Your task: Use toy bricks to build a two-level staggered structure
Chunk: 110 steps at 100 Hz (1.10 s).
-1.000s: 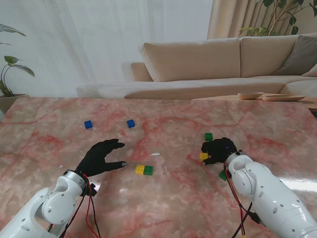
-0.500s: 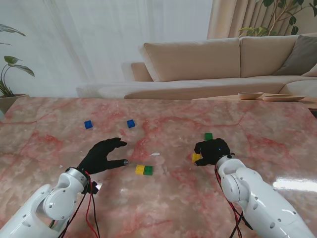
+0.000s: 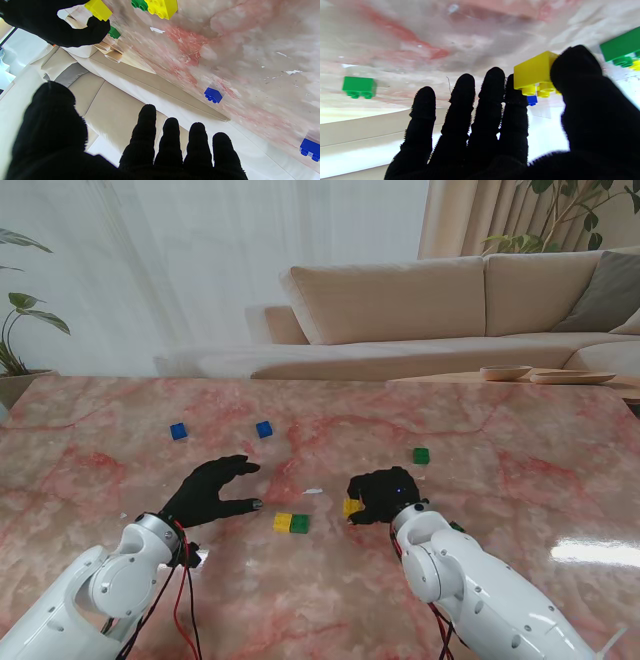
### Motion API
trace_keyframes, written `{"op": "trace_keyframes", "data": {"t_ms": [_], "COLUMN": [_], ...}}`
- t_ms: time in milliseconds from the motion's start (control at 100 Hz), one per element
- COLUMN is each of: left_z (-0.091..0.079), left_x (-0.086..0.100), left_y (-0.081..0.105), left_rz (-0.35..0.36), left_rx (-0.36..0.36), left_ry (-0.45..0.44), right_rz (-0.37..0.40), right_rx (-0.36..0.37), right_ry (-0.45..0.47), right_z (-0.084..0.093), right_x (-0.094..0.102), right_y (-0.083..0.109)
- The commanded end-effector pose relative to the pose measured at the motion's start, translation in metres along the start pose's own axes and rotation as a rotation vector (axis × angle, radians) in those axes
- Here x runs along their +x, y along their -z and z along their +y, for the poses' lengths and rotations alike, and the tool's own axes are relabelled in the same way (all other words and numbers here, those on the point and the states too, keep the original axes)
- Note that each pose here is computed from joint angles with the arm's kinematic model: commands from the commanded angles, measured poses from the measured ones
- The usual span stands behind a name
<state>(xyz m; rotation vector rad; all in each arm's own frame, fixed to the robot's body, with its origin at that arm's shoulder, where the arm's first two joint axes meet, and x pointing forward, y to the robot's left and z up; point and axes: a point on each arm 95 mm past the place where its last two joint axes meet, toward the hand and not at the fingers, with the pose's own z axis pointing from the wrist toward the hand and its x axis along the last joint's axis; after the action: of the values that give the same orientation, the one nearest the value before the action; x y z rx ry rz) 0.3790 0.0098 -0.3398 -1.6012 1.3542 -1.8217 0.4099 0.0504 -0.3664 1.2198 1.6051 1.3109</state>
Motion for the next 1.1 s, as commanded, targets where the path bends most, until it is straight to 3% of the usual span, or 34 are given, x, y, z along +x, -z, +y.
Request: {"op": "trace_keyframes", "data": {"t_ms": [0, 560, 1090], "left_z": [0.002, 0.0, 0.0], "left_x": [-0.001, -0.001, 0.0], "left_y": [0.0, 0.002, 0.004], "left_rz": [-0.007, -0.005, -0.009], "left_rx": [-0.006, -0.001, -0.006], "left_ry": [0.001, -0.01, -0.015], "right_rz": [0.004, 0.055, 0.069], "right_rx": [0.014, 0.014, 0.028], "right_ry": [-0.015, -0.009, -0.004], "right_z": [-0.006, -0.028, -0.038], "right_x": [0.009, 0.047, 0.059], "right_y": [-0.002, -0.01, -0.01]}}
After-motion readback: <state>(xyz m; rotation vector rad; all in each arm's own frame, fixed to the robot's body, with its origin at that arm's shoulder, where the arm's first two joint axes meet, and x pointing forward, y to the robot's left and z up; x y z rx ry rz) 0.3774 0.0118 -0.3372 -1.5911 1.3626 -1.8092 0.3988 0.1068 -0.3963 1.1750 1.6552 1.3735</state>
